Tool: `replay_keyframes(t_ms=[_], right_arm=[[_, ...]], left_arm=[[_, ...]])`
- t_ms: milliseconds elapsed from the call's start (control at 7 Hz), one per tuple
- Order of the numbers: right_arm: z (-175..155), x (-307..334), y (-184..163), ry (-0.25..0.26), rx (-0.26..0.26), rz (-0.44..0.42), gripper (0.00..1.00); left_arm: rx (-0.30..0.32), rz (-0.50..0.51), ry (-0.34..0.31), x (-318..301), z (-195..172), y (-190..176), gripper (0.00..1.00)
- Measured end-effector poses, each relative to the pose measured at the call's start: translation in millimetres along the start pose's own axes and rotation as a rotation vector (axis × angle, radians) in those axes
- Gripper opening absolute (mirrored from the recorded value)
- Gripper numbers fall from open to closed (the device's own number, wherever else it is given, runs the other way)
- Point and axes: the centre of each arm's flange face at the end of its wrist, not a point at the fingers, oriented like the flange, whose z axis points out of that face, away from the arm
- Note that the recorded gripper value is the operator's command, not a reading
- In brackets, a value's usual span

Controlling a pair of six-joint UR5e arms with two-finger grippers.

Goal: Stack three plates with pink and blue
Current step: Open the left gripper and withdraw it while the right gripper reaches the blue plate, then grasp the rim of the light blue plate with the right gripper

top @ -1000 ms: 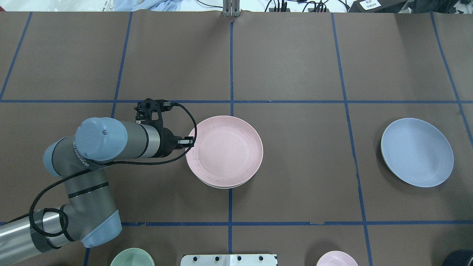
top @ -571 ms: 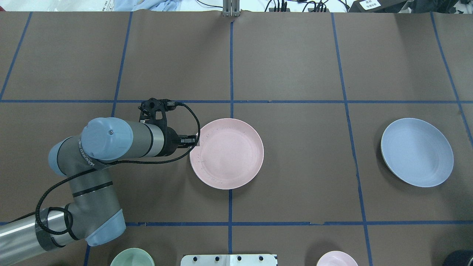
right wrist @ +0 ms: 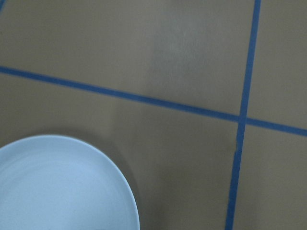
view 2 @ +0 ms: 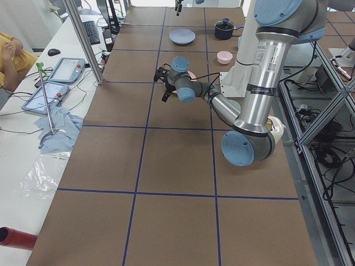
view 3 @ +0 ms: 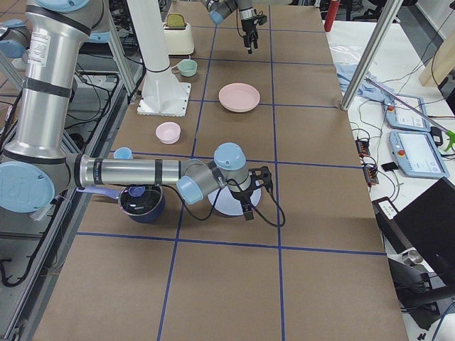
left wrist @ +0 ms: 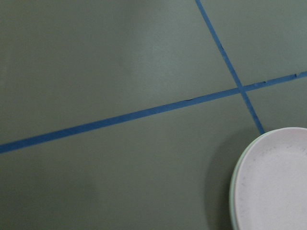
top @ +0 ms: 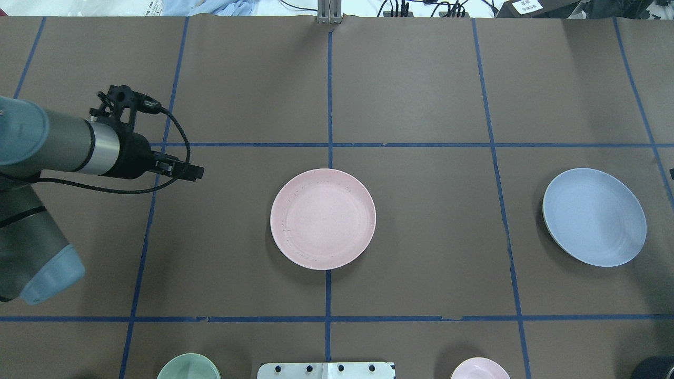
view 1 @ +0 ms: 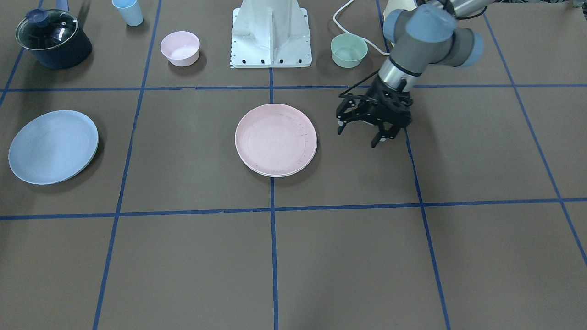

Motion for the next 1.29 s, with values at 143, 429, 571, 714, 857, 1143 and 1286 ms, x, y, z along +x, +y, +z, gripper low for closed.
replay_keyframes(t_ms=[143,429,571,714,857,1143,1286], right_arm=[[42.2,-0.8,19.7,-0.014,0.057,0.036,0.95],[86.6,-15.0,48.6,-0.051,0.107,0.063,0.74],[93.2,-19.5,55.2,-0.059,0.104,0.06,0.16],[95.2,-21.6,58.8,-0.065,0.098,0.057,0.0],[94.8,-23.6,59.9,-0.072,0.096,0.054,0.0],[90.2,-30.1,56.7,-0.085,0.102,0.047,0.0],[86.1,-37.1,52.4,-0.099,0.107,0.041,0.0]], left_arm=[[0.0,0.015,-0.003,-8.3,-9.9,3.4,1.0],[0.001,0.016,-0.005,-12.0,-14.8,5.5,1.0],[0.001,0.012,-0.005,-12.3,-15.1,5.7,1.0],[0.002,0.01,-0.006,-12.6,-15.3,5.7,1.0],[0.003,0.008,-0.007,-12.7,-15.3,5.7,1.0],[0.003,0.006,-0.01,-13.4,-14.9,5.8,1.0],[0.002,0.007,-0.01,-13.8,-14.7,6.0,1.0]])
